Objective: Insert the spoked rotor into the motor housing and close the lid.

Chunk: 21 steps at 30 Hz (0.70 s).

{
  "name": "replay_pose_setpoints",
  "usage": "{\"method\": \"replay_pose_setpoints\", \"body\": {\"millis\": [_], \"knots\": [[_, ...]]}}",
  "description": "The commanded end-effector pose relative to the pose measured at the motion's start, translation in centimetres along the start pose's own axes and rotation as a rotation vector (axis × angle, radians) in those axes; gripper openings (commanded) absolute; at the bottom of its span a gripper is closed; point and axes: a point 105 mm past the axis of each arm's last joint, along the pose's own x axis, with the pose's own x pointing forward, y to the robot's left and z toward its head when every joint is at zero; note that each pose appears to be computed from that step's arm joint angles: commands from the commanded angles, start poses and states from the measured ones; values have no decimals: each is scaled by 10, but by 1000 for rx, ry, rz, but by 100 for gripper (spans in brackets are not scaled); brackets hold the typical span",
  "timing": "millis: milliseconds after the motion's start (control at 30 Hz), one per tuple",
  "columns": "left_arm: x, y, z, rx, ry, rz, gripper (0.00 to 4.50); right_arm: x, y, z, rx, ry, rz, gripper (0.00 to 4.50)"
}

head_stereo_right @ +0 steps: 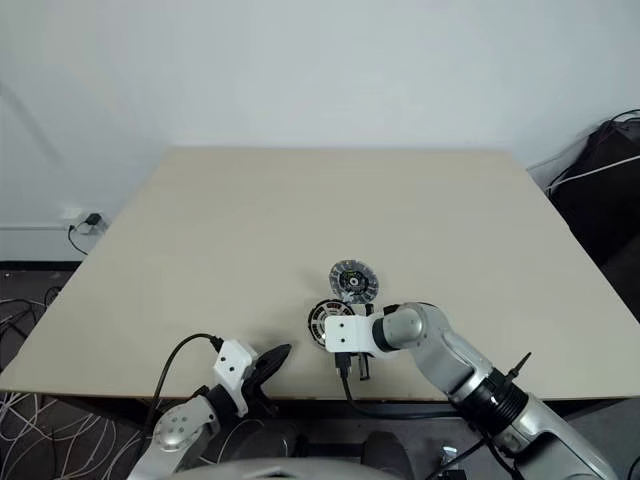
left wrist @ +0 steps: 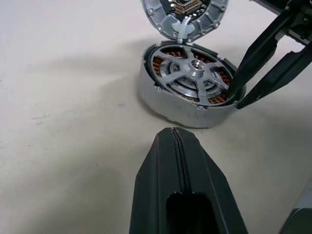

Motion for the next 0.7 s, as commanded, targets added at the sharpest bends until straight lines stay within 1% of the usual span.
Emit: {"method": "replay_pose_setpoints", "body": {"millis": [33, 267, 367, 433, 567, 700], "knots": [[3, -1, 7, 16, -29, -8, 0, -14, -5, 9, 85, -36, -42, 9], [3, -3, 6, 6, -27, -8, 0, -34, 25, 19, 265, -83, 42, 9], [3, -3, 6, 4, -27, -13, 0, -36, 29, 23, 364, -104, 40, 9], [4, -4, 6, 4, -25, -20, 0, -32, 25, 25, 433, -113, -3, 9], [6, -4, 7, 7, -25, -32, 0, -16, 3, 28, 619, -133, -168, 9], [6, -4, 7, 8, -25, -32, 0, -3, -6, 33, 779, -143, -225, 9]]}}
